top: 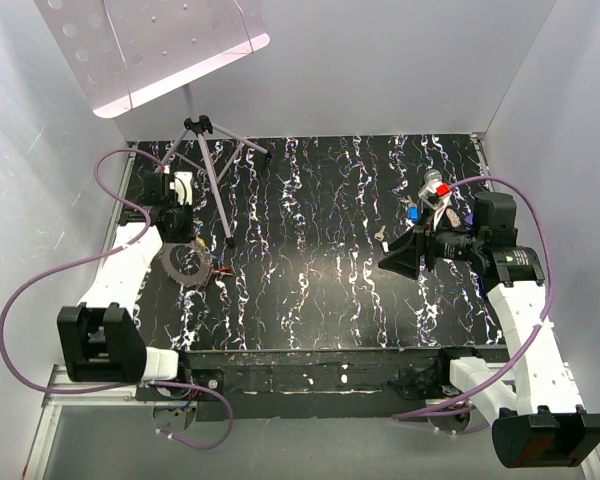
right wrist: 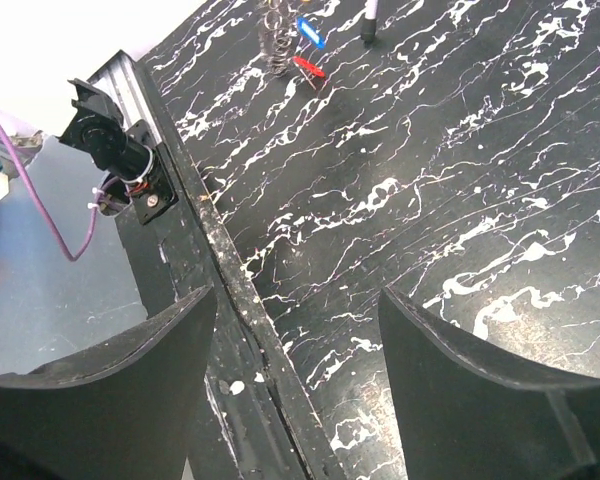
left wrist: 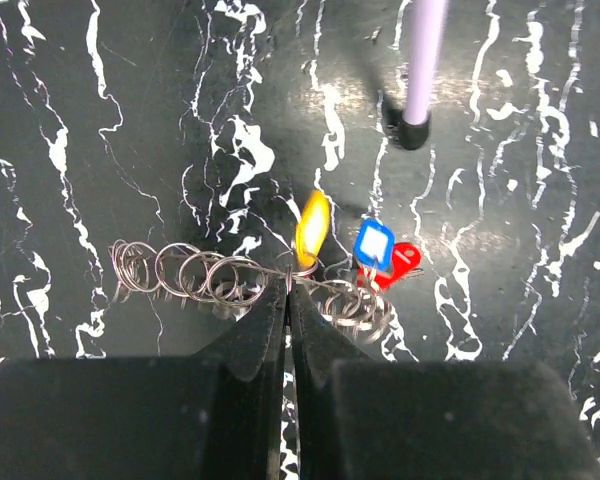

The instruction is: Put the keys on the keyring

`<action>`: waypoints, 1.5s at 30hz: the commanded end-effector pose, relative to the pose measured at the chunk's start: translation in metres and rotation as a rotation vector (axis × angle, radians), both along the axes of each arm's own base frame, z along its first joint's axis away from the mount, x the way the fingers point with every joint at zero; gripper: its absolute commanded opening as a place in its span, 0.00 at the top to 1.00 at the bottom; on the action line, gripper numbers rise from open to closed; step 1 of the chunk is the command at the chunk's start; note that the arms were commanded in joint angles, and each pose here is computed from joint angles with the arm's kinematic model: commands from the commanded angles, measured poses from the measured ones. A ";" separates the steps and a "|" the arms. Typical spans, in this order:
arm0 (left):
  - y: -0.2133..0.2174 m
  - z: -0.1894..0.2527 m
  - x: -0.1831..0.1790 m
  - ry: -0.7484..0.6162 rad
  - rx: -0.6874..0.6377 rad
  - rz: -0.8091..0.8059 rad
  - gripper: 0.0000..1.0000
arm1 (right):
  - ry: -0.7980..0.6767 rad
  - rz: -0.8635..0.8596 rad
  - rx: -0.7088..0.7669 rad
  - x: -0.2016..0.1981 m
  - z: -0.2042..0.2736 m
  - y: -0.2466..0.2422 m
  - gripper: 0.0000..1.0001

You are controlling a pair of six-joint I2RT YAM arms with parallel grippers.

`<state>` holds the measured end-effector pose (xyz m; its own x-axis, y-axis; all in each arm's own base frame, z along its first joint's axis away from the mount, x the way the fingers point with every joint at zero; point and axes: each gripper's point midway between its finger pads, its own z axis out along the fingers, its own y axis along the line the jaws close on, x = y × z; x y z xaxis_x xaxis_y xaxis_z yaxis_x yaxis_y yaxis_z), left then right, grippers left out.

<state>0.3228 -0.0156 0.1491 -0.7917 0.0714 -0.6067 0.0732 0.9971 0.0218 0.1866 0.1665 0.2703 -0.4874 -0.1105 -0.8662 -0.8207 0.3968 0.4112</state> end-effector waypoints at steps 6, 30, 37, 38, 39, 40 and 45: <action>0.023 -0.022 0.034 0.038 -0.065 0.046 0.91 | -0.044 0.000 0.033 -0.001 0.003 -0.001 0.26; -0.088 0.178 -0.085 -0.570 -0.764 -0.137 0.02 | -0.079 -0.309 -0.092 0.030 0.035 -0.048 0.20; -0.085 0.179 -0.100 -0.583 -0.652 -0.145 0.02 | -0.012 -0.311 0.055 0.017 0.068 -0.044 0.17; -0.085 0.179 -0.101 -0.582 -0.652 -0.147 0.02 | -0.019 -0.299 0.059 0.016 0.069 -0.044 0.17; -0.086 0.178 -0.103 -0.577 -0.655 -0.151 0.02 | -0.024 -0.293 0.067 0.016 0.071 -0.044 0.18; -0.086 0.178 -0.105 -0.577 -0.655 -0.153 0.02 | -0.023 -0.291 0.073 0.016 0.071 -0.045 0.17; -0.078 0.177 -0.107 -0.578 -0.629 -0.092 0.02 | 0.042 -0.421 0.107 0.025 0.076 -0.054 0.16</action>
